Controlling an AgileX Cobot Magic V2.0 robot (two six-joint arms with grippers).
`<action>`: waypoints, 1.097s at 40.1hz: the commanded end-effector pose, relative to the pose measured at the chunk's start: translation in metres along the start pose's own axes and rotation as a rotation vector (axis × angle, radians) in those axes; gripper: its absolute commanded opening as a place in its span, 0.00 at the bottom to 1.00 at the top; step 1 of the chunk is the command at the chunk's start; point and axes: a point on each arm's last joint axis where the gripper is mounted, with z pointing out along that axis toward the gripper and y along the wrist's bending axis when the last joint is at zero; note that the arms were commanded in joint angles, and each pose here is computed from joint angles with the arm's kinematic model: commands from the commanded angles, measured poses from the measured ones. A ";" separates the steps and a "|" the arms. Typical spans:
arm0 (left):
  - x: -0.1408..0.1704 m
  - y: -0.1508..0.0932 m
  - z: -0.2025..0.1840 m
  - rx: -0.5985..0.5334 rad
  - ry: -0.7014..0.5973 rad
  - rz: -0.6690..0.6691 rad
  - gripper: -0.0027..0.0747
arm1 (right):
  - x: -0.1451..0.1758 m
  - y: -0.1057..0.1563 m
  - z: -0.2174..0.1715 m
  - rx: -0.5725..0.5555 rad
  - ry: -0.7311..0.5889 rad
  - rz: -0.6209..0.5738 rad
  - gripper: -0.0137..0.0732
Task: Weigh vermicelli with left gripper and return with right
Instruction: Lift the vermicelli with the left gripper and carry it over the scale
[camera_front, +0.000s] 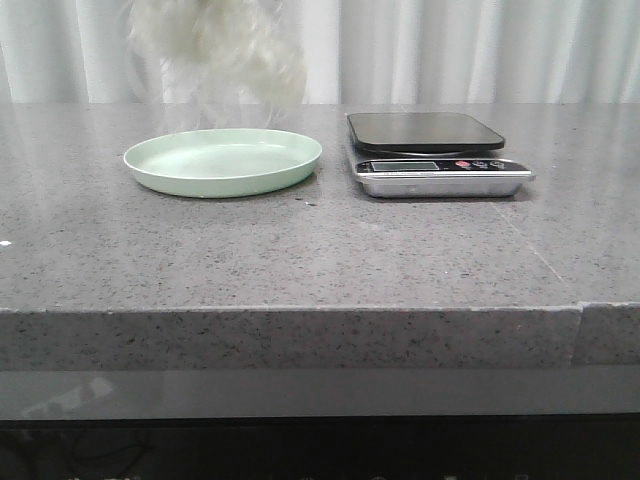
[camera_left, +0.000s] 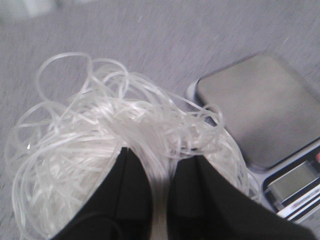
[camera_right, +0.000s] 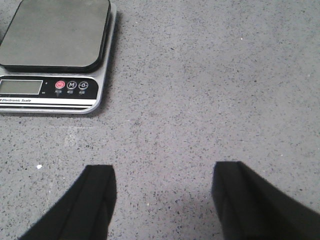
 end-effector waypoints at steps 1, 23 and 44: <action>-0.045 -0.017 -0.032 0.044 -0.237 0.006 0.24 | -0.015 0.000 -0.006 0.007 -0.090 -0.019 0.77; -0.071 -0.089 0.061 0.184 -0.275 0.062 0.24 | -0.015 0.000 -0.006 0.007 -0.090 -0.019 0.77; -0.043 -0.097 0.107 0.196 -0.178 0.048 0.64 | -0.015 0.000 -0.006 0.007 -0.090 -0.019 0.77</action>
